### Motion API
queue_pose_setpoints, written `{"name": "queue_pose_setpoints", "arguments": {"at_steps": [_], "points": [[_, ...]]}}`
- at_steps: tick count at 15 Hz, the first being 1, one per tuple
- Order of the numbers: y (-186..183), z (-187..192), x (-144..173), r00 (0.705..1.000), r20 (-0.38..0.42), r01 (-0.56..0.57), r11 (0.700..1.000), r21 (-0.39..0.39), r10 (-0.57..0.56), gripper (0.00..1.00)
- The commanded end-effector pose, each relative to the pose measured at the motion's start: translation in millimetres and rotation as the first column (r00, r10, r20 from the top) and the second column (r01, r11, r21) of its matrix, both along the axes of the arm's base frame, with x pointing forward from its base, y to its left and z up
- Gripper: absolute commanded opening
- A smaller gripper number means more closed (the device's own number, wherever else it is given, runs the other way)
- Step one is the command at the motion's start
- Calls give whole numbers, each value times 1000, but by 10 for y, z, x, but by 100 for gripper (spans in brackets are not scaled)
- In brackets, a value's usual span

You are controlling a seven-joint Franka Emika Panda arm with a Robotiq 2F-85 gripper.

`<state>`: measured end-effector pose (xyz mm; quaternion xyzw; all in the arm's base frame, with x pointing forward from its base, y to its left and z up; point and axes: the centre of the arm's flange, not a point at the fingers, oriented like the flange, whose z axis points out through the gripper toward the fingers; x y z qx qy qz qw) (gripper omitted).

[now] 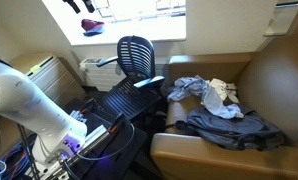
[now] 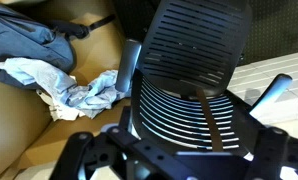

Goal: Take the belt on the back rest and put it on the chair

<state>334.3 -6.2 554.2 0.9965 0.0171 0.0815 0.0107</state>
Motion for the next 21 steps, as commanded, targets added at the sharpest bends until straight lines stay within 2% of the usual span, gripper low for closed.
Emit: {"name": "queue_pose_setpoints", "arguments": {"at_steps": [1, 5, 6, 7, 11, 14, 16, 18, 19, 21], "points": [[0, 0, 0, 1000, 0, 0, 1000, 0, 0, 100], [0, 0, 0, 1000, 0, 0, 1000, 0, 0, 100], [102, -251, 184, 999, 23, 32, 999, -9, -32, 100], [253, -422, 351, 999, 40, 26, 1000, 4, -26, 100], [1099, -860, 721, 985, 96, -134, 985, -111, 145, 100], [1656, -1384, 988, 987, 76, -138, 989, -60, 143, 100], [1612, -1710, 1011, 997, 2, -71, 997, 5, 71, 100], [1402, -1759, 865, 998, -69, -7, 997, 73, 12, 100], [1533, -1780, 845, 998, -39, -48, 999, 13, 48, 100], [1415, -1839, 891, 998, -62, -11, 999, 47, 14, 100]]}}
